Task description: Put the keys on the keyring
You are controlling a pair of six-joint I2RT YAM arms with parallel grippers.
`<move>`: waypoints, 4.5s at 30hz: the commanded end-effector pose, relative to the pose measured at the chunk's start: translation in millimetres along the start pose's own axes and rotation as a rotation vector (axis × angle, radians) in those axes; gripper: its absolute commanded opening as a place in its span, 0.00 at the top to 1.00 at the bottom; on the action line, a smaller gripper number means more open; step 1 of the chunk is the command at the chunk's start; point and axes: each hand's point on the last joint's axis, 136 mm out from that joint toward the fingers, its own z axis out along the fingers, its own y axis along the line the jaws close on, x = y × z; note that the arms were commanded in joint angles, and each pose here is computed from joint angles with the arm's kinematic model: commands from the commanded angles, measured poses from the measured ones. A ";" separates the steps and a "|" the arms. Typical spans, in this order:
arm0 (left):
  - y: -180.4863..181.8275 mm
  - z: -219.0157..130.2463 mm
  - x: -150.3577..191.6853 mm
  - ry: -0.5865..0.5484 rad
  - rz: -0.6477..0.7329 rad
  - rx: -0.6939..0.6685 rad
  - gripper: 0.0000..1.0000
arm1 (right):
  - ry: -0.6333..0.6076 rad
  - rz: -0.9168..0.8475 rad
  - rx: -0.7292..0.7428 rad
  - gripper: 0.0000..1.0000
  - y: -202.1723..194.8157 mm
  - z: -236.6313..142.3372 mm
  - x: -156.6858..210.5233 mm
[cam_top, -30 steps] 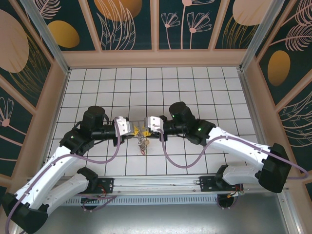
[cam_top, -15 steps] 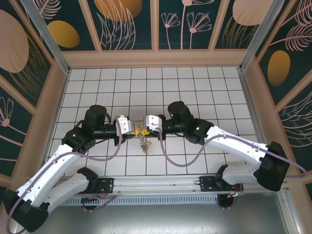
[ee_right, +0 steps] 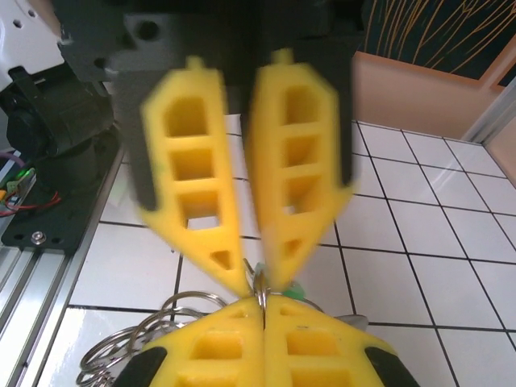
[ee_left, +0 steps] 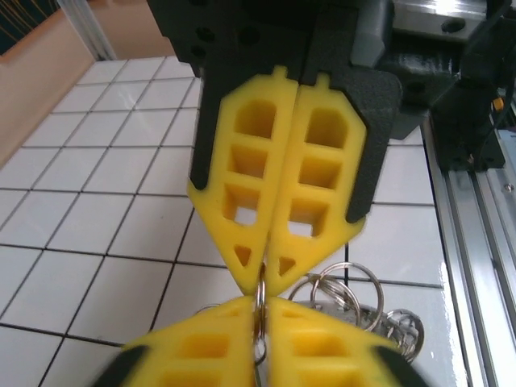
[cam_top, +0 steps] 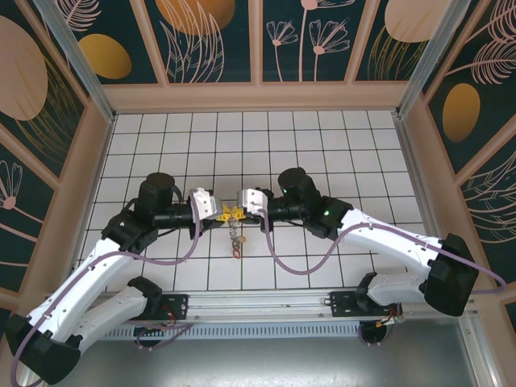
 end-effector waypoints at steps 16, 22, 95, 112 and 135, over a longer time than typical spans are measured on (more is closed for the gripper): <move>-7.3 -13.1 -23.1 -0.136 0.050 -0.027 0.70 | -0.402 0.045 0.116 1.00 -4.7 -48.5 -57.0; -4.6 -12.5 -35.9 -0.186 0.065 -0.021 0.70 | -0.427 0.043 0.102 1.00 -2.4 -48.6 -59.3; 1.6 -14.7 -21.1 0.023 0.083 -0.008 0.99 | -0.009 -0.060 -0.100 1.00 2.1 3.5 -22.3; -3.7 -2.6 -8.5 -0.045 0.021 0.008 0.75 | -0.424 0.089 0.039 1.00 -12.0 -31.0 -70.0; 15.5 -18.6 -9.6 -0.064 -0.052 -0.178 0.64 | -0.537 0.086 0.063 1.00 -4.0 -35.0 -77.7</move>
